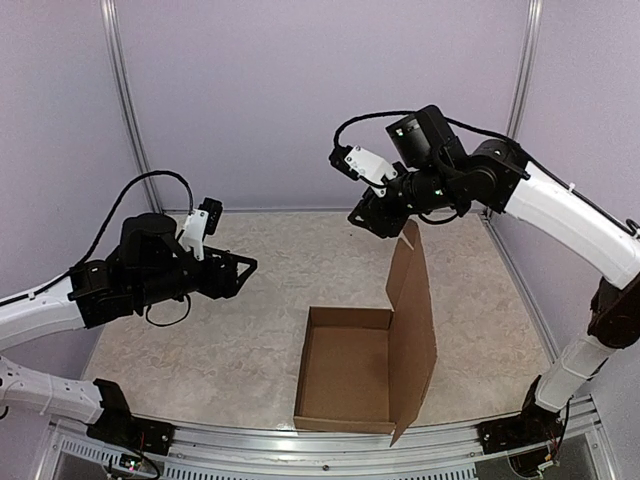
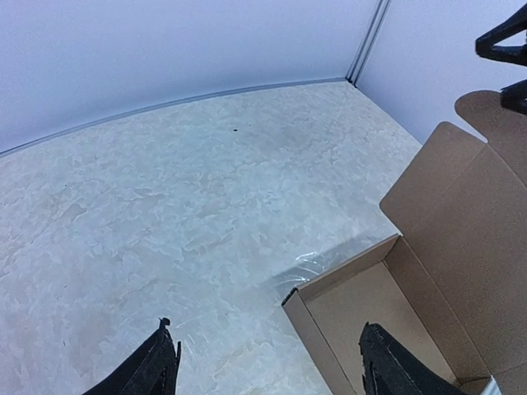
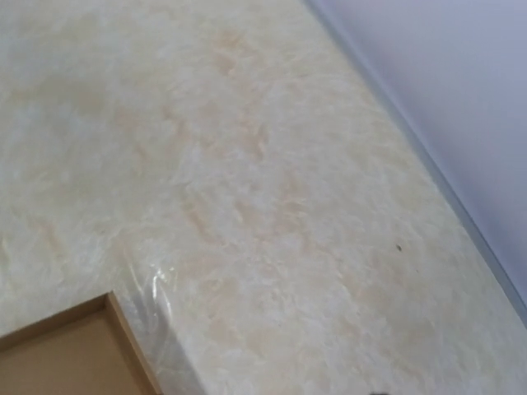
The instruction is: Fold the paper box
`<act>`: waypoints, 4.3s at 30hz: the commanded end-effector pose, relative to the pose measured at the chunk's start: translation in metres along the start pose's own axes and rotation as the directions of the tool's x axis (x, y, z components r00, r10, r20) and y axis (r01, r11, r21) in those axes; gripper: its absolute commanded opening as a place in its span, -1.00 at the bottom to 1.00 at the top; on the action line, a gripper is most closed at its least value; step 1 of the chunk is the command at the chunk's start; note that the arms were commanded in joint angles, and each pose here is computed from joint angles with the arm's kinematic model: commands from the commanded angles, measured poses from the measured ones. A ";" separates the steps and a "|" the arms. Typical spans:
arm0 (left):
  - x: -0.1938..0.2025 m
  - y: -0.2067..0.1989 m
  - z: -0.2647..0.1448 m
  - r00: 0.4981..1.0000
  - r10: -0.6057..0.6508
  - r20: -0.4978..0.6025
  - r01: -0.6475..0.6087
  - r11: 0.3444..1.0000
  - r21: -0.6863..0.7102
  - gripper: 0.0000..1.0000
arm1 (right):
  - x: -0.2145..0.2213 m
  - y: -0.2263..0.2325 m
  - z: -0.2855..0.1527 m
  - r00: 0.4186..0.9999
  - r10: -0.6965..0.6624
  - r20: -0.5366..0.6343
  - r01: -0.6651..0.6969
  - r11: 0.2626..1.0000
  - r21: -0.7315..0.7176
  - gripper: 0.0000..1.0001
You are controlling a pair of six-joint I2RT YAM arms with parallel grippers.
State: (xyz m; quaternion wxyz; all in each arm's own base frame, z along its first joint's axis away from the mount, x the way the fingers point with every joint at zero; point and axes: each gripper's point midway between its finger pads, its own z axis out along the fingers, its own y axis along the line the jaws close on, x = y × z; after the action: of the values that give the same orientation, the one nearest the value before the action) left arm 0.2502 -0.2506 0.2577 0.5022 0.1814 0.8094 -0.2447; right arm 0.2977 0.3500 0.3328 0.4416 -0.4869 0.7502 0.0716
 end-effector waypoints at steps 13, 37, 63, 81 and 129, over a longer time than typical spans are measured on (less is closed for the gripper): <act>0.020 -0.027 0.085 0.924 0.354 -0.148 -0.327 0.928 0.175 0.49 | 0.065 -0.051 -0.119 0.920 0.346 0.183 -0.387 0.874 0.294 0.29; 0.131 -0.069 0.204 0.629 0.703 -0.331 -0.476 0.685 0.551 0.33 | 0.200 -0.015 -0.109 0.782 0.581 0.228 -0.624 0.729 0.281 0.39; 0.155 -0.044 0.220 0.574 0.678 -0.460 -0.509 0.735 0.449 -0.94 | 0.204 -0.002 -0.082 0.765 0.609 0.210 -0.644 0.729 0.231 0.35; 0.161 0.029 0.159 0.781 0.167 -0.601 -0.290 0.950 -0.113 -1.00 | 0.216 -0.051 -0.072 0.762 0.572 0.304 -0.643 0.613 0.459 0.45; 0.059 0.026 0.058 0.975 -0.070 -0.209 -0.025 0.907 -0.420 0.05 | 0.208 -0.091 -0.022 0.736 0.607 0.300 -0.677 0.673 0.299 0.40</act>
State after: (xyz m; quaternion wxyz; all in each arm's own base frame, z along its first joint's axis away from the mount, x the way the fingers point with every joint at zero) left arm 0.2755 -0.2831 0.1460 0.3974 0.0625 0.9132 -0.0645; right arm 0.3332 0.1579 0.2075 0.5285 -0.0736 0.8372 0.1197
